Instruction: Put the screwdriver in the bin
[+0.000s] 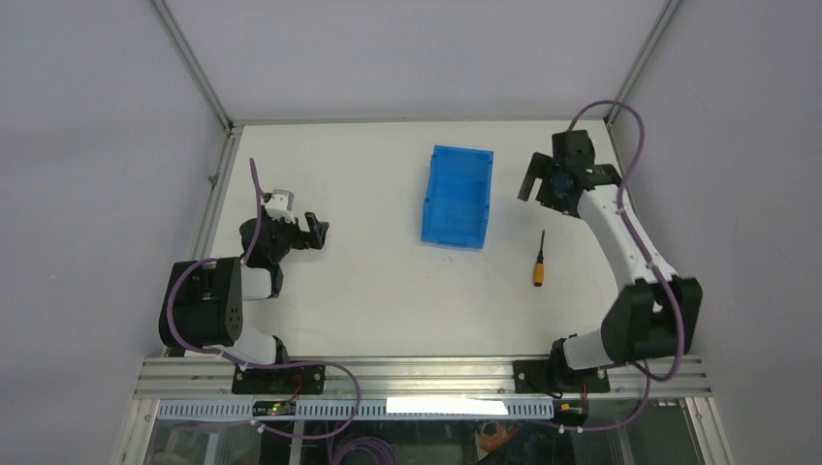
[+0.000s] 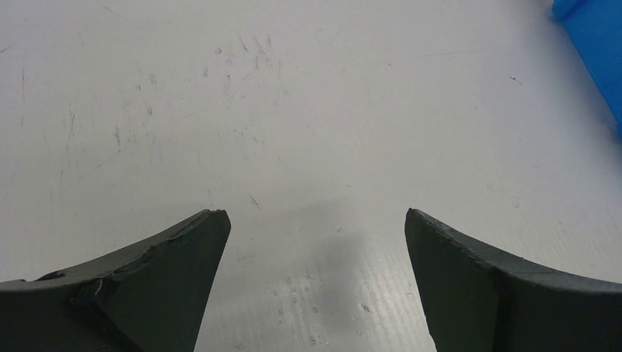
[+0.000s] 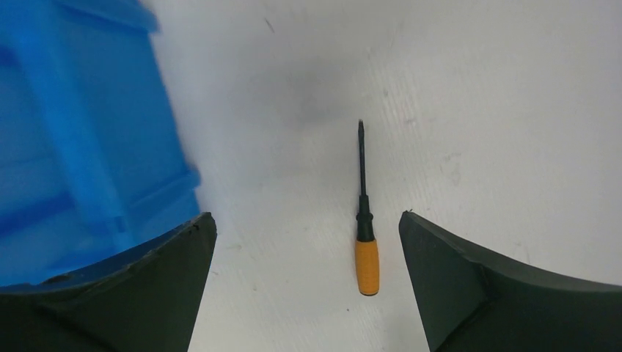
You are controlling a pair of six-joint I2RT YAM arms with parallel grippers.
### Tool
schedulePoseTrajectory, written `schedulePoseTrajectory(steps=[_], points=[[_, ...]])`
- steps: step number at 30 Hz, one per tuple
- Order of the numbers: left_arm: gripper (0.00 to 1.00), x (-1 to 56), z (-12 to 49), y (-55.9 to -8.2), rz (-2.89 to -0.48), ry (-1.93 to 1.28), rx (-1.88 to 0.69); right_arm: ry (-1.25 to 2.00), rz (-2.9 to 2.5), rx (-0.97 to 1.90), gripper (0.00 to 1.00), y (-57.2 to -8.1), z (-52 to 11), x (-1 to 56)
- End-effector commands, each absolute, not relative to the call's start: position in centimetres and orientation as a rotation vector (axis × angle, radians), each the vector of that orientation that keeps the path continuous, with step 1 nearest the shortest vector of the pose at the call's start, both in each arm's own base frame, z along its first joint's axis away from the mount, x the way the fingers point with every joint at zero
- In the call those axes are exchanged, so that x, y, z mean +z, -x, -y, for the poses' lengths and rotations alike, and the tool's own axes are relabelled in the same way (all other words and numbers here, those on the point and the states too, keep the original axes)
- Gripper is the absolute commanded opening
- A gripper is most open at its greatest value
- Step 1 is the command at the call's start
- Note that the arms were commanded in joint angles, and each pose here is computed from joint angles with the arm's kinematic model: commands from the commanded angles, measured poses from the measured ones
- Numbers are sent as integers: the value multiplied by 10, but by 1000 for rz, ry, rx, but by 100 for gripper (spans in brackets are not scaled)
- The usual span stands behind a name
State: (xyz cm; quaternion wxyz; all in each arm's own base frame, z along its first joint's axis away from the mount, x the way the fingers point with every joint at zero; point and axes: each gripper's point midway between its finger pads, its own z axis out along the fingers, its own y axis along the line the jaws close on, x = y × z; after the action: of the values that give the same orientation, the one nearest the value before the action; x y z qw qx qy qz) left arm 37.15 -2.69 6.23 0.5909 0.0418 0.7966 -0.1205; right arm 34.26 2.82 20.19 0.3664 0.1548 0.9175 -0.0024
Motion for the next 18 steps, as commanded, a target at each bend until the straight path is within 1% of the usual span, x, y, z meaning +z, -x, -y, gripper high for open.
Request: schedulePoseTrajectory(steps=[1,4,6,8,10,11,13,14,15,17,18], points=[[99,85,28,-385,-1764,-117,-264,-404,-2737,48,97,-307,-34,120],[99,86,29,-385,-1765,-118,-265,-436,-2839,10,95,-298,-27,78],[99,86,28,-385,-1764,-117,-264,-463,-2881,3,91,-291,-23,56],[99,85,28,-385,-1765,-117,-265,-481,-2914,36,85,-284,-24,38],[99,85,28,-385,-1765,-117,-265,-492,-2939,34,77,-279,-22,24],[99,85,29,-384,-1765,-118,-265,-493,-2950,31,71,-277,-21,18],[99,86,29,-385,-1763,-118,-265,-488,-2976,22,54,-274,-20,10],[99,86,28,-385,-1764,-117,-265,-484,-2982,9,42,-274,-19,8],[99,86,28,-385,-1764,-118,-265,-473,-2980,-13,25,-275,-16,9],[99,85,29,-384,-1765,-117,-266,-460,-2966,-43,3,-278,-12,18],[99,85,28,-385,-1765,-117,-264,-450,-2947,-76,0,-282,-8,25]])
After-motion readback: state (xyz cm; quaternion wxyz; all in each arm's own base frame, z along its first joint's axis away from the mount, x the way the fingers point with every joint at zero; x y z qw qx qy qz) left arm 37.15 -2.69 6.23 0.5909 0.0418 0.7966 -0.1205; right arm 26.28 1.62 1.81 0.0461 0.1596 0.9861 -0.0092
